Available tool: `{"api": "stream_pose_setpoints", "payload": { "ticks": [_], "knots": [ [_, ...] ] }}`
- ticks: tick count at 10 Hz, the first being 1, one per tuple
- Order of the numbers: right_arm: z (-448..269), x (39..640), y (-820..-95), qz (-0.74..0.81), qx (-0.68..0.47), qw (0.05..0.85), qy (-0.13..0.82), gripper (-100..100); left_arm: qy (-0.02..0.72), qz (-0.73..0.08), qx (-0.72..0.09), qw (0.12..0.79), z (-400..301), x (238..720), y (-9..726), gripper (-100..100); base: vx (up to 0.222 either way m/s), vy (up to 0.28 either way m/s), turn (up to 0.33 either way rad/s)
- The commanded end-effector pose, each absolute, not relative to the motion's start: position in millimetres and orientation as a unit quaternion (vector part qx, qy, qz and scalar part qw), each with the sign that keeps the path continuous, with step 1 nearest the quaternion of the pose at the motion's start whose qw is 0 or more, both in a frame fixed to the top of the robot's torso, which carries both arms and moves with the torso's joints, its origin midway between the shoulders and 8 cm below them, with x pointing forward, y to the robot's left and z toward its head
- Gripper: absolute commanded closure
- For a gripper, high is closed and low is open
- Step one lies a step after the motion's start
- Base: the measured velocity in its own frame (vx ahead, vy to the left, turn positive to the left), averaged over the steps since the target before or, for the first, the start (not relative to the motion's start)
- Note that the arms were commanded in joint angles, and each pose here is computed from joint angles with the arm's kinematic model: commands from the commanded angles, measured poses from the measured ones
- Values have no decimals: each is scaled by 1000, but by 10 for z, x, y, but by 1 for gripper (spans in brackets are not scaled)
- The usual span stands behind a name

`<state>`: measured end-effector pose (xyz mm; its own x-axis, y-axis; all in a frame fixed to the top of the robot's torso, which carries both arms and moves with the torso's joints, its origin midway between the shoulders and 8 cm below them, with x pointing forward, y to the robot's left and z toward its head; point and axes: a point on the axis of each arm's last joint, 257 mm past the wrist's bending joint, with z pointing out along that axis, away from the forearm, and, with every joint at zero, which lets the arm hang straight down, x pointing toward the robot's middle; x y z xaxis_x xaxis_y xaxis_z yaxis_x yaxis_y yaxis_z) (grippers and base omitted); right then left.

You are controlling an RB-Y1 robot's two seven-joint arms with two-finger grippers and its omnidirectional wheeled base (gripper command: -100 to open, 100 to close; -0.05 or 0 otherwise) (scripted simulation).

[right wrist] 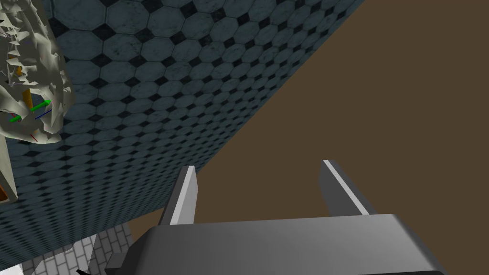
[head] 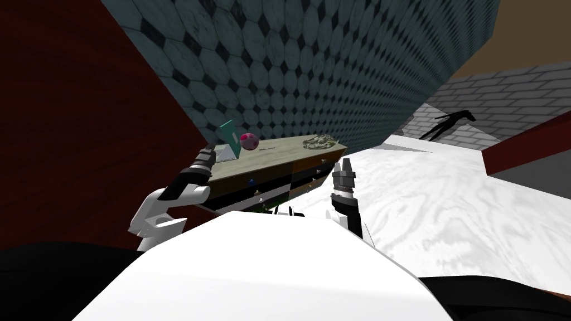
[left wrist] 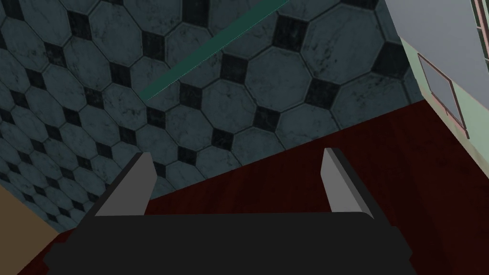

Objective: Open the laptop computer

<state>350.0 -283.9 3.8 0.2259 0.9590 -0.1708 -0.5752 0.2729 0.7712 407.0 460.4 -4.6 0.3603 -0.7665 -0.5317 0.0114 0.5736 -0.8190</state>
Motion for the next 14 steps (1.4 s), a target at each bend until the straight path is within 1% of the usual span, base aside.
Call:
{"api": "stream_pose_setpoints", "payload": {
  "ticks": [1, 3, 5, 9, 14],
  "knots": [
    [38, 3501, -2838, 528, 291, 727, 329, 0, 505, -242, -393, 729, -60, 4061, 4796, -100, 9, -40, -46],
    [38, 3501, -2839, 528, 291, 727, 329, 0, 504, -217, -404, 732, 66, 4033, 5033, -100, 19, -52, -111],
    [38, 3500, -2839, 528, 291, 727, 329, 0, 508, -212, -411, 726, 13, 4031, 5059, -100, 12, -31, -26],
    [38, 3500, -2839, 528, 291, 727, 329, 0, 508, -181, -436, 721, 151, 3981, 5371, -100, 15, -36, -76],
    [38, 3500, -2839, 528, 291, 727, 329, 0, 505, -165, -458, 713, 289, 3937, 5589, -100, 19, -29, -60]
  ]
}}
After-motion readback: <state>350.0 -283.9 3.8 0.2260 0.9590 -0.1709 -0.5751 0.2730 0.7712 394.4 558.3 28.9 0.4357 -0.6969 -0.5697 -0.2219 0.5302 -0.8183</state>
